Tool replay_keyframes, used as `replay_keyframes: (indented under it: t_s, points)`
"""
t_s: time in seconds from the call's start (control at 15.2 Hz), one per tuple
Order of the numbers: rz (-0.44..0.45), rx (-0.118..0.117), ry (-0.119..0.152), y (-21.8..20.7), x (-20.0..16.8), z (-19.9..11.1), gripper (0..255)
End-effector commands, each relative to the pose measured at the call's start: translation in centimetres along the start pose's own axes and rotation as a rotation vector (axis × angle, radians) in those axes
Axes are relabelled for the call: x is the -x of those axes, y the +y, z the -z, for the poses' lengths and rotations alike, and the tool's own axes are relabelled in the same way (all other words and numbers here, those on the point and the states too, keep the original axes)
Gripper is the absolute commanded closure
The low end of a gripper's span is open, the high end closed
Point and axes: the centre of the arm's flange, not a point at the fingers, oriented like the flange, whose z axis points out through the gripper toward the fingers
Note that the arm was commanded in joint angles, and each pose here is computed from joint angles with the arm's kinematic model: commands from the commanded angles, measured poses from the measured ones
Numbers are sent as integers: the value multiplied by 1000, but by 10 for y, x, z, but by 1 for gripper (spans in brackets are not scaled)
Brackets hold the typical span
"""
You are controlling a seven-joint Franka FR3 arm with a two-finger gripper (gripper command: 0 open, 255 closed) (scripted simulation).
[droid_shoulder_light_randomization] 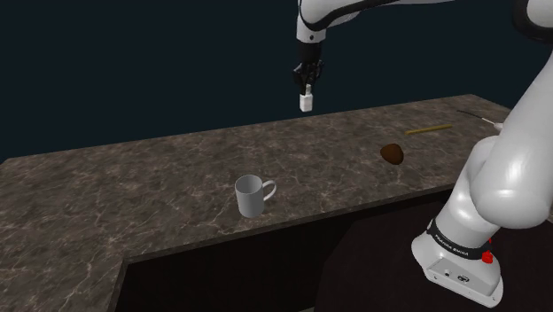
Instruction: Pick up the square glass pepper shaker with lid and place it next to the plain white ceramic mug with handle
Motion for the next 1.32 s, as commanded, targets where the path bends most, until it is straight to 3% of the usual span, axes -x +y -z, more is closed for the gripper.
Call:
replay_keyframes:
  t_s: [0.0, 1.25]
  points:
    - [-1, 0, 0, -25, 5, 3, 255]
    - [-1, 0, 0, -274, 31, 17, 255]
